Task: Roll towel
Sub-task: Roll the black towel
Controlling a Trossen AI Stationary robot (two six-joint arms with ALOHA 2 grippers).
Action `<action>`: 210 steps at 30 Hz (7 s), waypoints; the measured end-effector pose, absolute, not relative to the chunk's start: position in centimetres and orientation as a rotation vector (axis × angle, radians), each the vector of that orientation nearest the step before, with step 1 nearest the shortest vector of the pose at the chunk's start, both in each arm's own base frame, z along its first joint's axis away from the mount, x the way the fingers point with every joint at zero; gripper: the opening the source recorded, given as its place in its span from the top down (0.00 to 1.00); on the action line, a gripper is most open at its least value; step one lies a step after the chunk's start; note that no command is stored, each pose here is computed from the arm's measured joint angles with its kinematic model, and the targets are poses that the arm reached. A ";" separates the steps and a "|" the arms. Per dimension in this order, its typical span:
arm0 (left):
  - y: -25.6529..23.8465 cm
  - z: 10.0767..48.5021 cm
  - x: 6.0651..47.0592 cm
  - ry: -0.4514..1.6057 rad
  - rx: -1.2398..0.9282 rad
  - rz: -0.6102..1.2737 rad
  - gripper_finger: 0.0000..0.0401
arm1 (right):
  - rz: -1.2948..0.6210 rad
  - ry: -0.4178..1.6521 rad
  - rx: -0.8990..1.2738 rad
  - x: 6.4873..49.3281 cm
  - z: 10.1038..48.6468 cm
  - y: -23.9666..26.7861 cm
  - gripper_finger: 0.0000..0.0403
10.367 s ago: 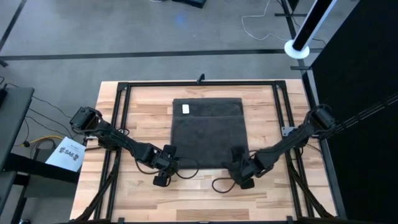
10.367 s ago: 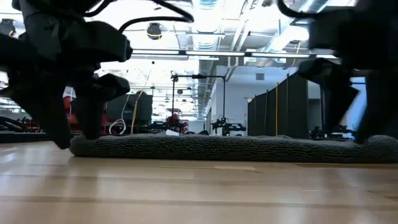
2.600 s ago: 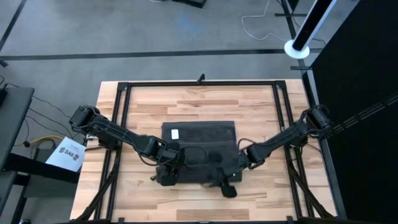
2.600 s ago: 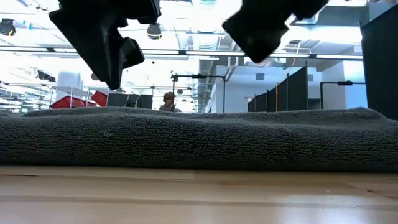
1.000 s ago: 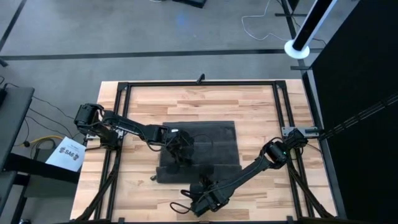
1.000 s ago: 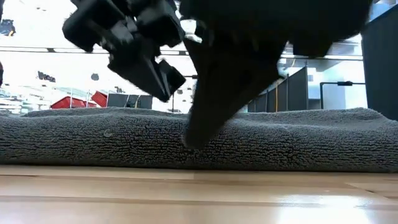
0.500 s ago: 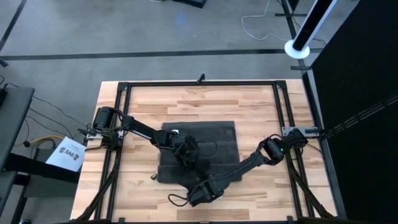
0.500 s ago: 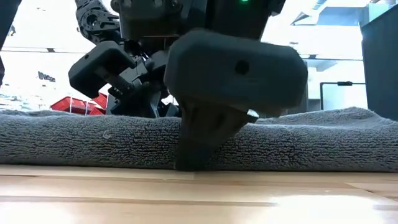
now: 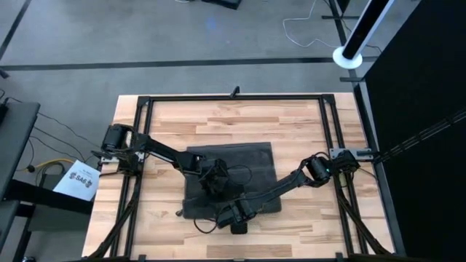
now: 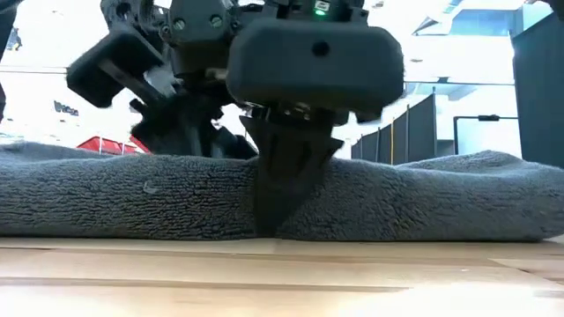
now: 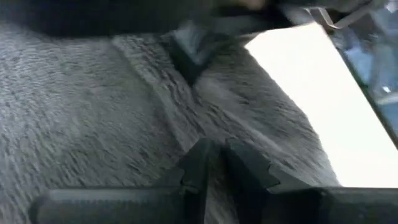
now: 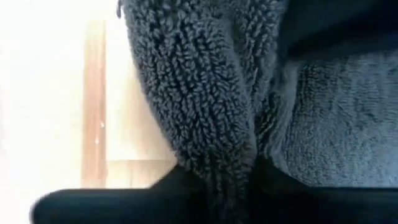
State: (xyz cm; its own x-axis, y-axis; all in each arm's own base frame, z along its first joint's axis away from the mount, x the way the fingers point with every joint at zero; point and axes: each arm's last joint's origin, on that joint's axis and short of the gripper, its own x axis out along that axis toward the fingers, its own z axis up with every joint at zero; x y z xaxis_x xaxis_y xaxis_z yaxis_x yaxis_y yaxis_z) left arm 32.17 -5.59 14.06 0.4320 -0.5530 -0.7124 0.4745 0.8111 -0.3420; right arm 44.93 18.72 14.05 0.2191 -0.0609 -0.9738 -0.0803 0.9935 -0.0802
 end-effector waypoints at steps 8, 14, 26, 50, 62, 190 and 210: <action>-4.7 18.4 28.4 1.028 0.089 -0.535 0.90 | 0.204 1.357 0.069 46.2 14.6 17.1 0.94; -5.9 21.6 25.1 1.101 -0.026 -0.501 0.90 | 0.380 1.374 0.169 46.8 14.6 15.3 0.94; -12.0 23.6 20.9 1.244 -0.307 -0.610 0.90 | 0.678 1.309 0.375 47.8 13.3 10.9 0.94; -21.0 22.4 19.7 0.905 -0.020 -0.315 0.64 | 0.726 1.315 0.367 47.7 13.2 7.4 0.94; -22.9 19.4 21.4 1.034 0.151 -0.263 0.53 | 0.726 1.324 0.372 47.6 13.3 7.4 0.94; -22.6 24.1 22.4 1.077 -0.358 0.106 0.60 | 0.859 1.296 0.579 48.2 10.0 4.5 0.94; -19.4 18.6 27.5 1.033 -0.216 0.196 0.41 | 0.860 1.293 0.576 48.2 10.0 4.4 0.94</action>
